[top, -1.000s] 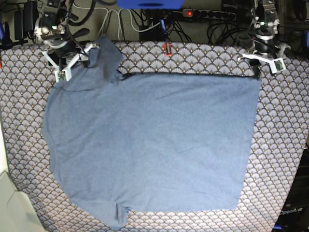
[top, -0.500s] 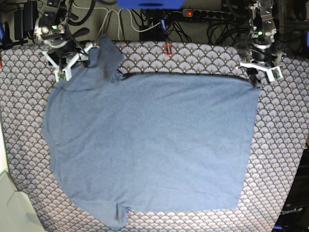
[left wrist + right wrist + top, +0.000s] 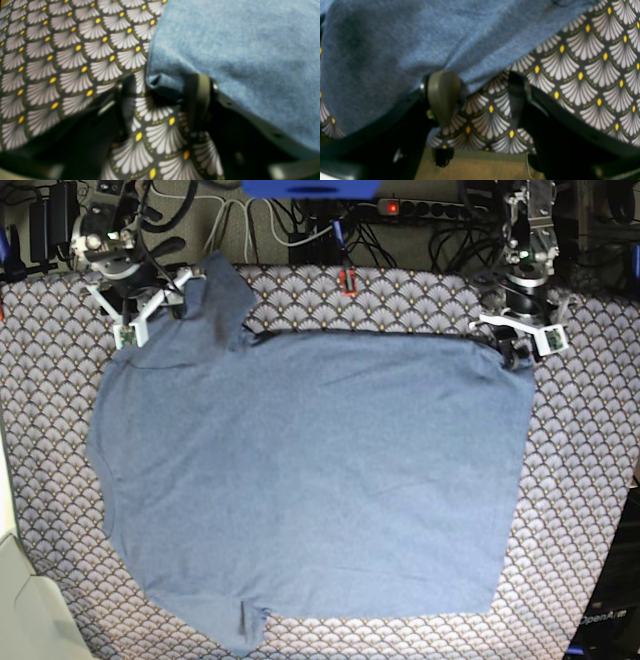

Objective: Fold the T-shirt properly
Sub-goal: 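Grasp the shirt's shoulder corners with both grippers, then lift the collar edge and pull it toward the hem with both grippers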

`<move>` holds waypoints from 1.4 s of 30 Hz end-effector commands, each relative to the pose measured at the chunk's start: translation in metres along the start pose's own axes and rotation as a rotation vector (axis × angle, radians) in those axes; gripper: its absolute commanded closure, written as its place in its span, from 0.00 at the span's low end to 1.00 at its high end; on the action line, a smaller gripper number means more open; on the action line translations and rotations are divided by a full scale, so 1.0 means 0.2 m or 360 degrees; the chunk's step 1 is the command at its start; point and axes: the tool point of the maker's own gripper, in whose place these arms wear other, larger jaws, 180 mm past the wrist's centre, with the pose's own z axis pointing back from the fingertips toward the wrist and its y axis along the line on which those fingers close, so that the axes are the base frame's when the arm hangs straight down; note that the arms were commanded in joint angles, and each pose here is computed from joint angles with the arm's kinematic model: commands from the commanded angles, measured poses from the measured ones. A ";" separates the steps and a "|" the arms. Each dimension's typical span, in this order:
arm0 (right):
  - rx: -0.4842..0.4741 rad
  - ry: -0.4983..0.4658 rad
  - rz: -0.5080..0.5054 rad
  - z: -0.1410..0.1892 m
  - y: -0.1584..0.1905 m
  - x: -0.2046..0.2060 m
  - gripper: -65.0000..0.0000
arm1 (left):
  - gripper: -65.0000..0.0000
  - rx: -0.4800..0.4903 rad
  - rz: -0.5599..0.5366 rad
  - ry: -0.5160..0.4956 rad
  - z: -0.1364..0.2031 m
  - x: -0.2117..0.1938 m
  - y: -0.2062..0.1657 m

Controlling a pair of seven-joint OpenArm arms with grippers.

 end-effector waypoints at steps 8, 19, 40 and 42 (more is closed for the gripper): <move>-0.0007 0.0012 0.0007 0.01 -0.01 -0.01 0.45 | 1.00 0.0012 -0.0009 0.0040 -0.01 -0.03 0.02; 0.0208 0.0016 0.0195 0.03 0.11 -0.03 0.45 | 1.00 0.0012 -0.0011 0.0029 0.00 -0.02 0.02; 0.0254 0.0053 0.0170 -0.05 0.13 -0.04 0.88 | 1.00 -0.0005 -0.0029 0.0018 0.06 -0.01 0.02; 0.0256 0.0065 0.0170 -0.06 0.12 -0.06 1.00 | 1.00 -0.0010 -0.0029 0.0004 0.06 0.01 0.01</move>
